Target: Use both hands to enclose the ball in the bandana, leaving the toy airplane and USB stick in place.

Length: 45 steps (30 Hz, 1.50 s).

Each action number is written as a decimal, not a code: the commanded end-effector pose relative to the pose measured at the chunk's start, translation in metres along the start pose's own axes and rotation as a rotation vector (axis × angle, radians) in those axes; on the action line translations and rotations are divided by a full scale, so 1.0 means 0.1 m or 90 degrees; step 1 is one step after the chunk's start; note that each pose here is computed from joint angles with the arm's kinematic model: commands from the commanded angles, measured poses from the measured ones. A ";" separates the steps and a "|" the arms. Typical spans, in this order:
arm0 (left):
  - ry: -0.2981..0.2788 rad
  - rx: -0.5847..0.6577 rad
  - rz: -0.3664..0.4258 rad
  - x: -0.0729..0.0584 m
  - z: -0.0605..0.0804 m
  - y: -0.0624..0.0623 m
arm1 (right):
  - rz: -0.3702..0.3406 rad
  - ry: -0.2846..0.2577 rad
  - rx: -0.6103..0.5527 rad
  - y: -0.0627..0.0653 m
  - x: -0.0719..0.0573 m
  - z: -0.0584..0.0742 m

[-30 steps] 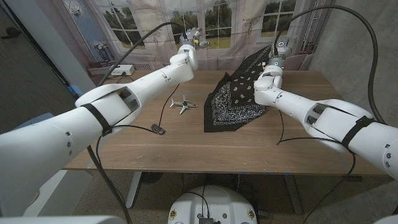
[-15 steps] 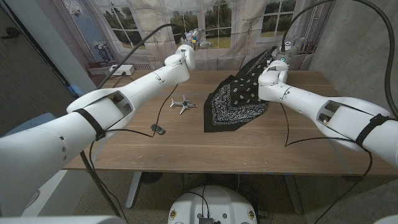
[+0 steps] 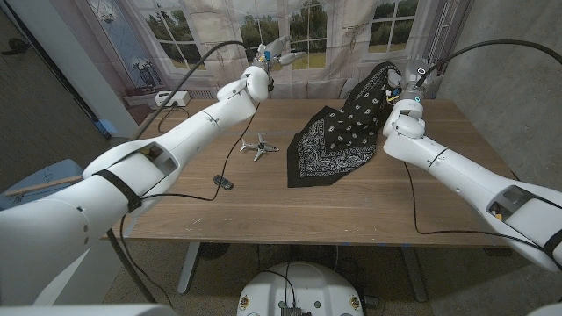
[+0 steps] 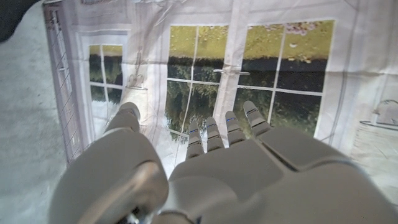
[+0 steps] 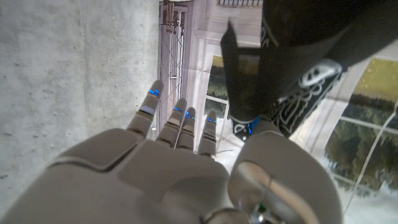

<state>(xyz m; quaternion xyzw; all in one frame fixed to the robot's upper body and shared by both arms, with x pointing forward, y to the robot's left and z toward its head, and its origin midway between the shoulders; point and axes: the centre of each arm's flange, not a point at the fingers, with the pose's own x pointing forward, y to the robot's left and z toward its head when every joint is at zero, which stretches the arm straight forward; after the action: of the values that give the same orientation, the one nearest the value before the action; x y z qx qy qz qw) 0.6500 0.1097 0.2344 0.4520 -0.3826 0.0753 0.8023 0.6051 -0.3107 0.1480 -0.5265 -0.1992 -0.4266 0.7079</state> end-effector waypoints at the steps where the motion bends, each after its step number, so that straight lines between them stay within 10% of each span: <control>1: -0.046 -0.105 0.008 -0.17 0.01 0.13 | 0.177 -0.016 -0.170 -0.46 0.12 0.00; 10: -0.064 -0.118 0.017 -0.25 0.02 0.19 | 0.230 -0.035 -0.437 -0.57 0.28 0.39; 23: -0.066 -0.128 0.038 -0.31 -0.04 0.27 | 0.719 -0.039 -0.531 -0.29 0.52 0.91; 37: -0.077 -0.153 0.069 -0.32 -0.16 0.34 | 0.867 0.059 -0.646 -0.24 0.49 0.86; 45: -0.075 -0.158 0.067 -0.27 -0.23 0.33 | 0.933 0.057 -0.654 -0.32 0.39 0.82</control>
<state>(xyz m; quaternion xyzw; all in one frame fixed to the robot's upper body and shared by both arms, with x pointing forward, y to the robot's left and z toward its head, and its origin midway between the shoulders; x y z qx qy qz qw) 0.6219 0.1460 0.2292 0.3414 -0.4551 0.0419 0.8213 0.6275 -0.2018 0.3297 -0.8210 0.1103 -0.1116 0.5490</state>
